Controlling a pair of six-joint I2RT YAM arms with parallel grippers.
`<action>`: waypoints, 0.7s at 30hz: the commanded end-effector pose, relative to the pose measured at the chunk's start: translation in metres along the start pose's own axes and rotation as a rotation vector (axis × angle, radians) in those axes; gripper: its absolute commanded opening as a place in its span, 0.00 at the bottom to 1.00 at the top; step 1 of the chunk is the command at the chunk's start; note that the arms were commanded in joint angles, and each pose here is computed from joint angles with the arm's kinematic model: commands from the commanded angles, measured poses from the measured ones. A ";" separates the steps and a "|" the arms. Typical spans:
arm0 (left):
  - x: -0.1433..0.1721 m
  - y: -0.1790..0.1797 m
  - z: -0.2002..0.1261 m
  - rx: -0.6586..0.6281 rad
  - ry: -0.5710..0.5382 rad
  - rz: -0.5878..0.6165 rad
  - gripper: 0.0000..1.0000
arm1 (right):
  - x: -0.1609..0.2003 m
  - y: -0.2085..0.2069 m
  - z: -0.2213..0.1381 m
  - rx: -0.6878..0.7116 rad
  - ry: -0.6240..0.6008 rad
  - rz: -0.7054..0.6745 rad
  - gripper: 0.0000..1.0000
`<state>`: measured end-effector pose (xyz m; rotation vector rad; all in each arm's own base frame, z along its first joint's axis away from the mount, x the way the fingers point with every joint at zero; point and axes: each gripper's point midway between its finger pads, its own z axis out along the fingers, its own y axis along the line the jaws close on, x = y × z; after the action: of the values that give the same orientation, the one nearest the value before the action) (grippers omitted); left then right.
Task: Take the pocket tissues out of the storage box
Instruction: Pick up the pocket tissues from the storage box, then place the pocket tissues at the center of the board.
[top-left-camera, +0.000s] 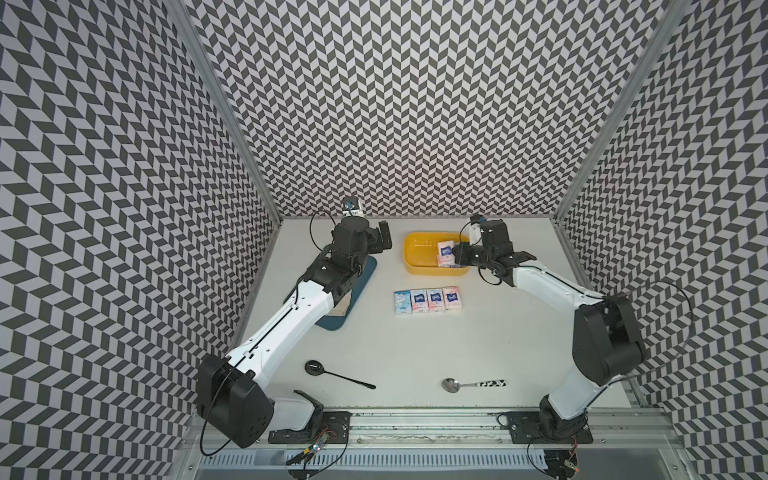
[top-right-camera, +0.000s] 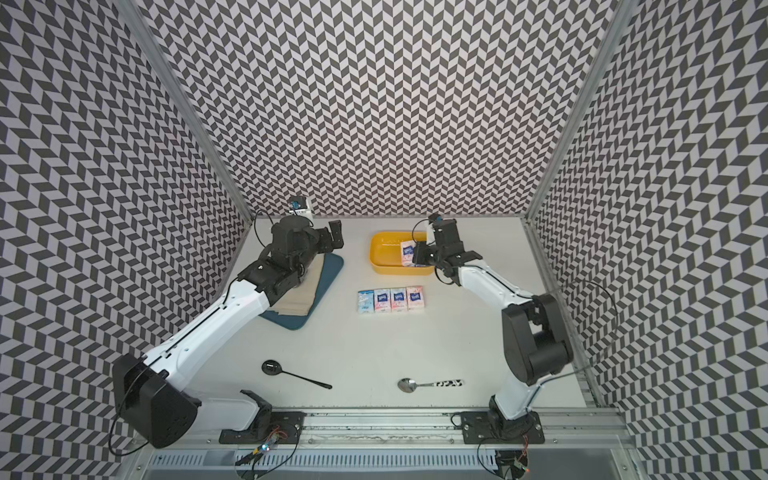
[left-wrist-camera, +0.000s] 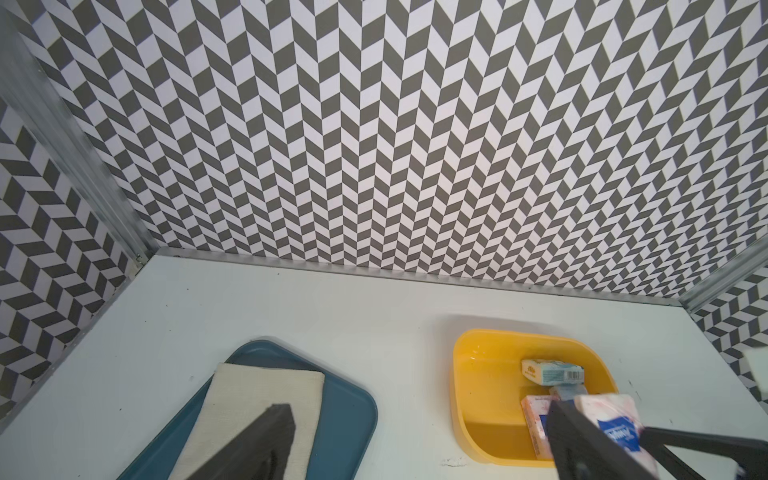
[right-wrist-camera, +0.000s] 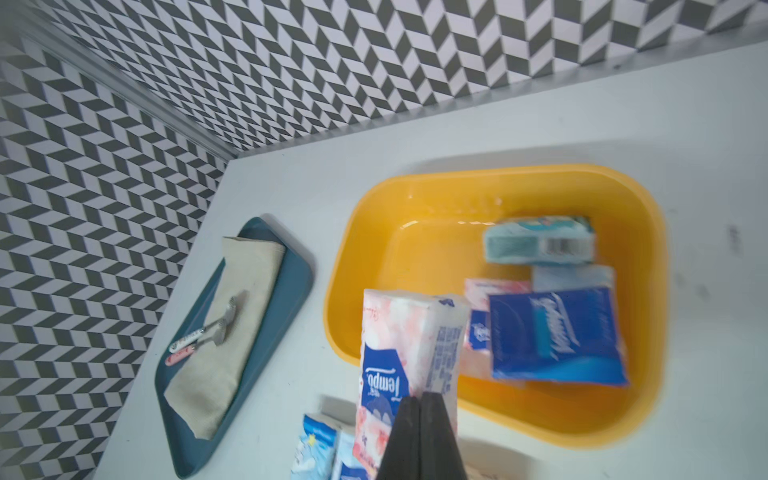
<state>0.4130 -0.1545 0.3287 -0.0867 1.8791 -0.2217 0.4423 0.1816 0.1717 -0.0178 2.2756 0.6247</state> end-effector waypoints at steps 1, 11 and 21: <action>-0.018 -0.013 0.002 0.047 -0.036 -0.029 0.99 | 0.015 -0.026 -0.024 0.059 0.010 -0.015 0.02; -0.023 -0.019 0.000 0.071 -0.040 -0.037 0.99 | 0.099 -0.067 -0.029 0.126 0.144 0.021 0.02; -0.025 -0.013 -0.008 0.050 -0.051 -0.026 0.99 | 0.105 -0.081 -0.018 0.155 0.175 0.026 0.10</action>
<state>0.4181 -0.1648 0.3344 -0.0723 1.8731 -0.2702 0.3578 0.1216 0.0610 0.0532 2.5562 0.4812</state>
